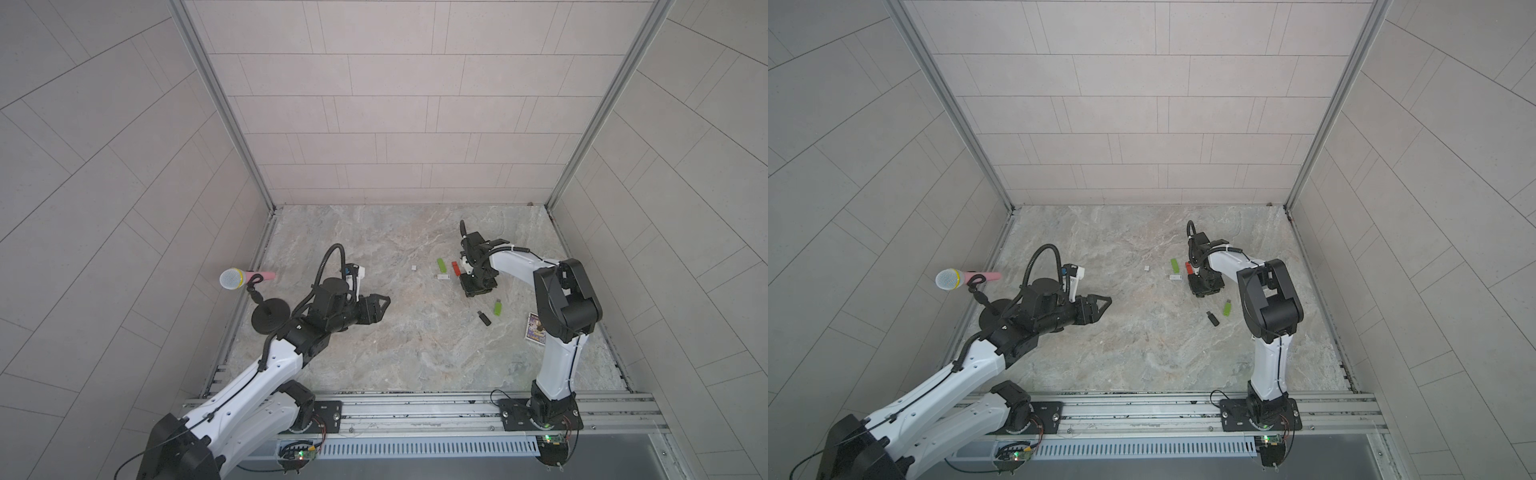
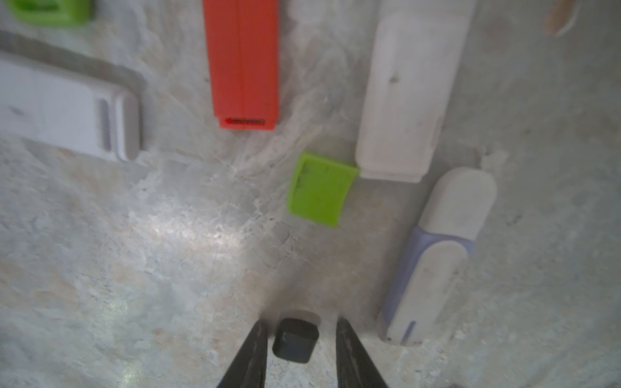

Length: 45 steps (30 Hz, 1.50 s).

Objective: Close the usb drive cover
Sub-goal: Move the cover to the center of the board.

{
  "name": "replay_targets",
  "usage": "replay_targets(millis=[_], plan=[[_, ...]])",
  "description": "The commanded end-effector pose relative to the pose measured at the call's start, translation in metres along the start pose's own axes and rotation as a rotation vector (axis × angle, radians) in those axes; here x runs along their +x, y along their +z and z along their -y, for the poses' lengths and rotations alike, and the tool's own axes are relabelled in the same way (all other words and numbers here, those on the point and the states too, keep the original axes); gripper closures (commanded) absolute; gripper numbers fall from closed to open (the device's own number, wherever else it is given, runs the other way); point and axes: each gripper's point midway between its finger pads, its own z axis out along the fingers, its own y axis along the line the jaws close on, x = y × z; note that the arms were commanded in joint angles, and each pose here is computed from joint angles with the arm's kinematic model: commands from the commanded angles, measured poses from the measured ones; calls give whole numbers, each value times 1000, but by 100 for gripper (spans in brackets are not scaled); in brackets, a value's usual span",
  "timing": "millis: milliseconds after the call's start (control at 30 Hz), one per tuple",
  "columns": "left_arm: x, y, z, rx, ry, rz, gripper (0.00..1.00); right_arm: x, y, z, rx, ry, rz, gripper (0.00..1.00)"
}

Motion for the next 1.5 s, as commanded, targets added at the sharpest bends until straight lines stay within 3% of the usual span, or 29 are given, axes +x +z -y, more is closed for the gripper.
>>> replay_targets(millis=[0,267,433,667,800,933,1200,1467], plan=[[-3,0,0,3,14,10,30,6,8,2,26,26,-38,68],[-3,0,0,5,11,12,30,20,12,2,30,15,-74,76],[-3,1,-1,1,11,10,30,27,8,-18,-5,-73,-82,81],[-2,-5,-16,-79,-16,29,30,51,1,-84,-42,-387,-54,80],[-8,-19,-25,-129,-33,106,30,70,2,-128,-43,-586,-45,80],[-15,-36,-31,-165,-36,183,30,82,7,-146,-35,-675,-48,80],[-15,-43,-33,-167,-40,207,30,87,8,-136,15,-676,-72,73],[-14,-38,-30,-153,-46,195,30,97,9,-134,6,-666,-103,72]])
